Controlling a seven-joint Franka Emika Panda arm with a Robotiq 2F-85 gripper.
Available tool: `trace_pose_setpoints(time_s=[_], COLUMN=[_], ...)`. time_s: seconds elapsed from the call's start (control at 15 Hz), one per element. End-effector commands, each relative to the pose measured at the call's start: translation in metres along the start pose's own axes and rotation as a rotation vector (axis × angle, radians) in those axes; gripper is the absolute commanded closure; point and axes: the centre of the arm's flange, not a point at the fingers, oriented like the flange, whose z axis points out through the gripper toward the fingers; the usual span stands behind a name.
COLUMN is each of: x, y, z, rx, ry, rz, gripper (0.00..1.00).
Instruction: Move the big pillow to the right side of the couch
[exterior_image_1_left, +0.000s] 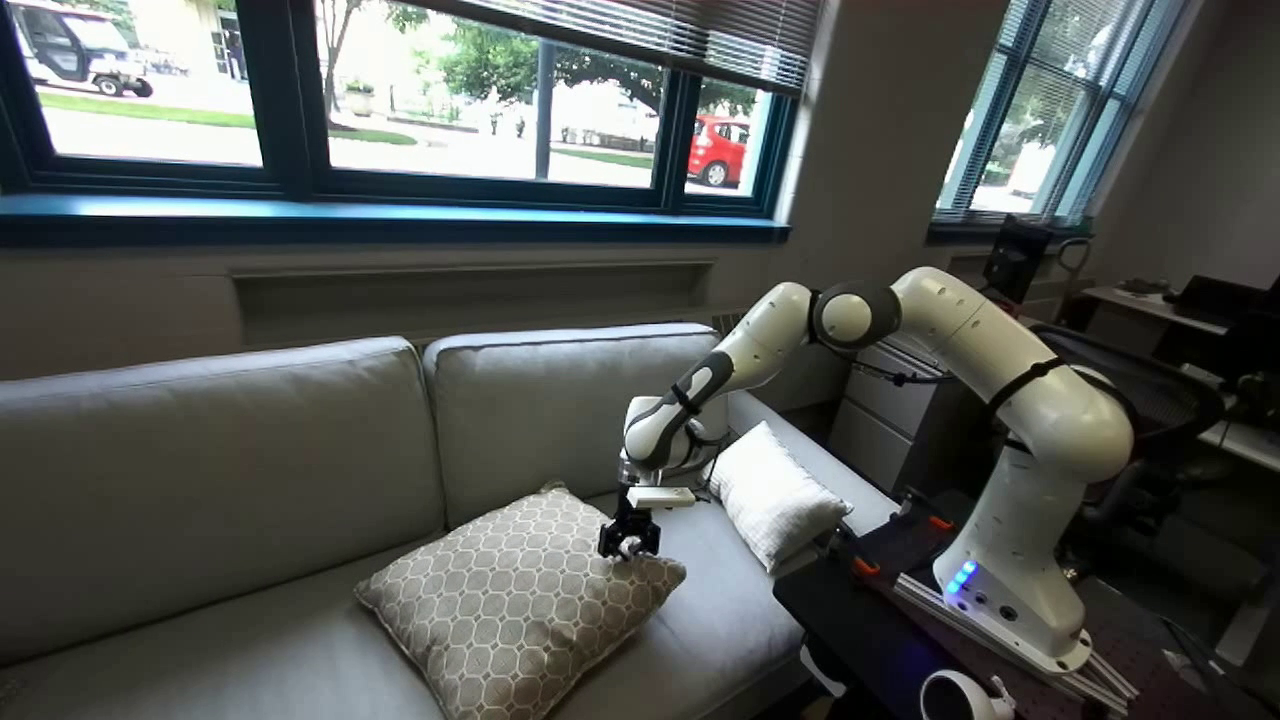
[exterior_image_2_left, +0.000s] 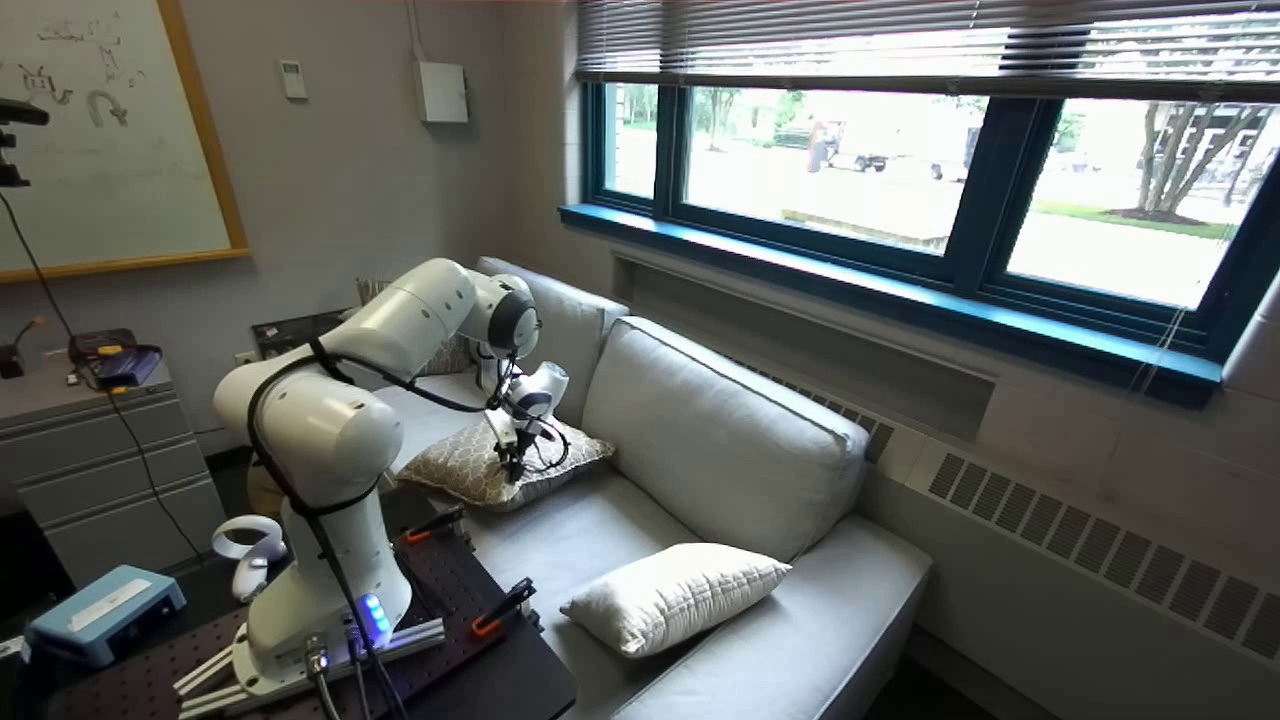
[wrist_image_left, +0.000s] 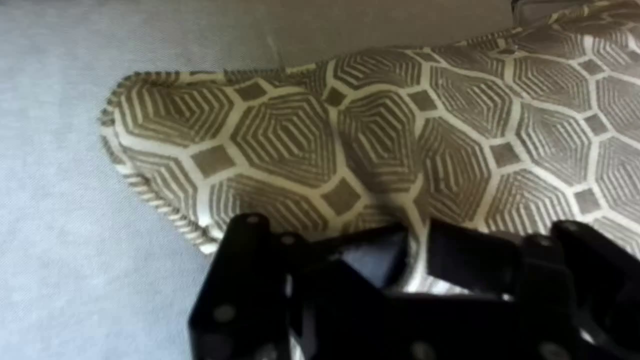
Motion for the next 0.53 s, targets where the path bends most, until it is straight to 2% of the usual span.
trace_pose_setpoints(time_s=[0.0, 0.33, 0.4, 0.47], x=[-0.057, -0.069, -0.068, -0.065], y=[-0.006, 0.033, 0.043, 0.053], z=[-0.070, -0.136, -0.143, -0.148], rx=[-0.105, -0.124, -0.134, -0.143], ry=[0.059, 0.132, 0.132, 0.131], rz=[-0.074, -0.113, -0.107, -0.108], gripper=[1.00, 1.00, 0.75, 0.75])
